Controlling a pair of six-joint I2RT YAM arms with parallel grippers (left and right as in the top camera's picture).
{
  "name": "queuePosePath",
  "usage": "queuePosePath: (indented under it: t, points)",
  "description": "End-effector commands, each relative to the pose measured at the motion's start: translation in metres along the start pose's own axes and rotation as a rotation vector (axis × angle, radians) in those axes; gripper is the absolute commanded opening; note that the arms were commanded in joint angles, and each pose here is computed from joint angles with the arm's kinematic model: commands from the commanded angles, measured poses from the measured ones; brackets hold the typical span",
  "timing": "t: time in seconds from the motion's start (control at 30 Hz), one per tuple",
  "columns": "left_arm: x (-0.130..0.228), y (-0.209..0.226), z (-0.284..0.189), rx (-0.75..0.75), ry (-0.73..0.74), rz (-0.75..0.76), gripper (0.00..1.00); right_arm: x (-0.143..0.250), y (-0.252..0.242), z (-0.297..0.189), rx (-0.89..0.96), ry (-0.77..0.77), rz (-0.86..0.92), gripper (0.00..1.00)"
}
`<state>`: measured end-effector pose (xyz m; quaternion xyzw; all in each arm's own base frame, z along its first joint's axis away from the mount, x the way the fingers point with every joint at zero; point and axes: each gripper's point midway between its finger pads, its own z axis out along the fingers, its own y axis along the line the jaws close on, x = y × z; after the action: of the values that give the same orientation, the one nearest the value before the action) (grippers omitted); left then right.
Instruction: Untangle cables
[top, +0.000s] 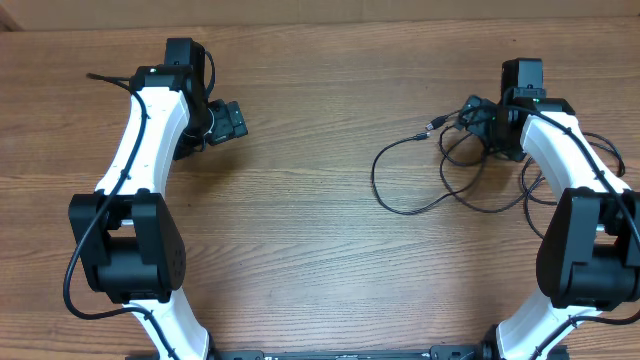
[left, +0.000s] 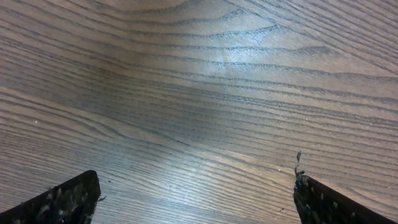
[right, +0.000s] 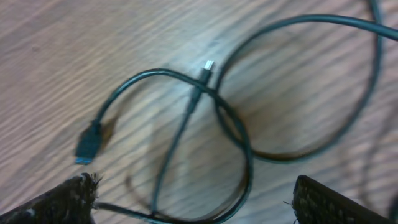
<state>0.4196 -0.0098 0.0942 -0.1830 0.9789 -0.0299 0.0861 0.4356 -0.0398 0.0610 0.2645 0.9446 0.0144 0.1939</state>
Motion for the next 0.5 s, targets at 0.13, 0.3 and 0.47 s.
queuePosePath:
  t: [0.13, 0.3, 0.47]
  points:
    - [-0.002, -0.002, -0.002, -0.004, -0.011, 0.019, 0.99, -0.014, 0.016, -0.013, -0.078, -0.035, 0.014, 1.0]
    - [-0.002, -0.002, -0.002, -0.004, -0.011, 0.019, 1.0, -0.017, 0.08, -0.045, -0.421, 0.004, -0.198, 1.0]
    - [-0.002, -0.002, -0.002, -0.004, -0.012, 0.019, 0.99, -0.008, 0.124, -0.068, -0.644, -0.008, -0.339, 1.0]
